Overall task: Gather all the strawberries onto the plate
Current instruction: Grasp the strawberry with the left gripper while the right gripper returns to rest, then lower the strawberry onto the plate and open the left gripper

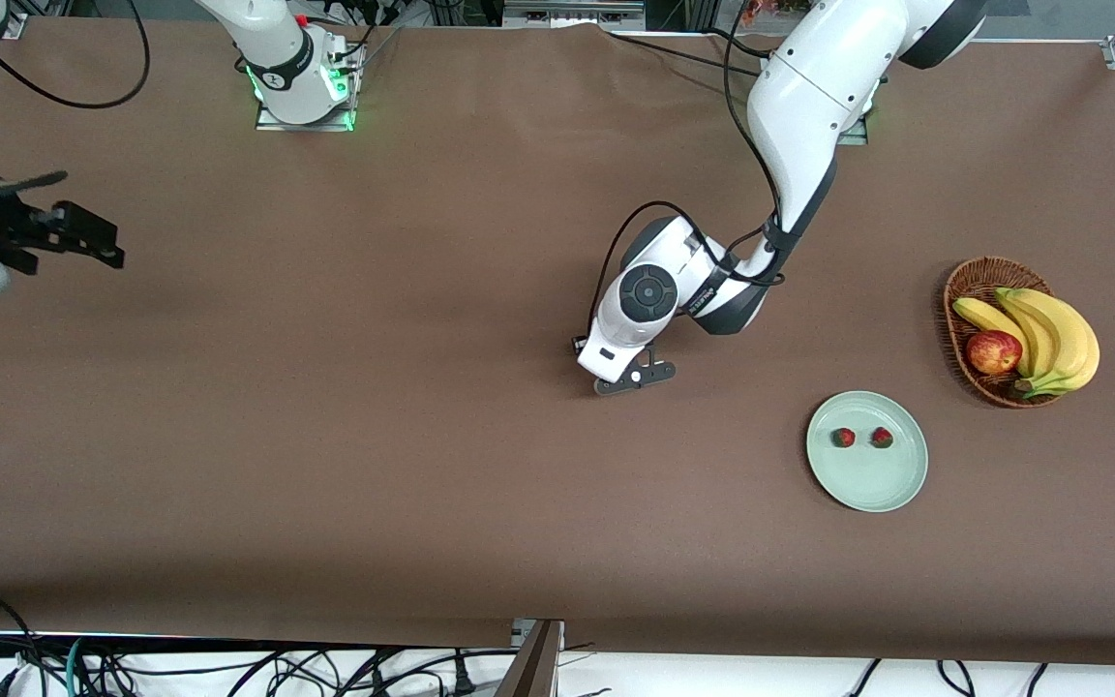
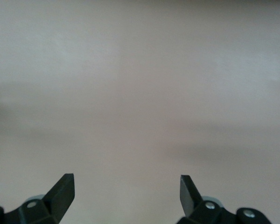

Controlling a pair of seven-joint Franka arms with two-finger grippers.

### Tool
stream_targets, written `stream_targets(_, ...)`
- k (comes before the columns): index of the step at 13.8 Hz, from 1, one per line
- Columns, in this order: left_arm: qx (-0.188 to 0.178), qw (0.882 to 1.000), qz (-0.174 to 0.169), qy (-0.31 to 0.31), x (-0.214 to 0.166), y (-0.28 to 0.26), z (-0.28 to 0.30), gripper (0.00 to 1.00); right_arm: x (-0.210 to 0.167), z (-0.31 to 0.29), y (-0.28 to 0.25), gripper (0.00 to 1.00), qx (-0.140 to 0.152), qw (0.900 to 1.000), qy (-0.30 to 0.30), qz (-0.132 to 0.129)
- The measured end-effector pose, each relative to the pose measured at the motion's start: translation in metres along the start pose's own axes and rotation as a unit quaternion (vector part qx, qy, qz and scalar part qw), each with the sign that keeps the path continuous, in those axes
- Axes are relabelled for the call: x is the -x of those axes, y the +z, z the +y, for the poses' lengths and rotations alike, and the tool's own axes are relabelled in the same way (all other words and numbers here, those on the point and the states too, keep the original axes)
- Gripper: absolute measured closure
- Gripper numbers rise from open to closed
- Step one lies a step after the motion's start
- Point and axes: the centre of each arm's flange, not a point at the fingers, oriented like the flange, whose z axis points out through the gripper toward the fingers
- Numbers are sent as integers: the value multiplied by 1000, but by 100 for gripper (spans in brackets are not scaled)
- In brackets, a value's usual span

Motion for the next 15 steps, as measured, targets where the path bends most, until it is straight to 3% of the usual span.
stream_targets(3, 0, 1000, 3, -5, -8, -2, -6, 64, 9, -6, 3, 0, 23, 1000, -9, -12)
stream_targets(8, -3, 1000, 4, 17, -71, -24, -60, 64, 12, -23, 1, 0, 24, 1000, 7, -17)
stream_targets(10, -5, 999, 12, 44, -106, -48, -96, 64, 15, -28, 0, 0, 24, 999, 24, -23)
stream_targets(15, -11, 990, 21, 139, -183, -112, -214, 64, 18, -3, 1, 0, 22, 999, -1, -30)
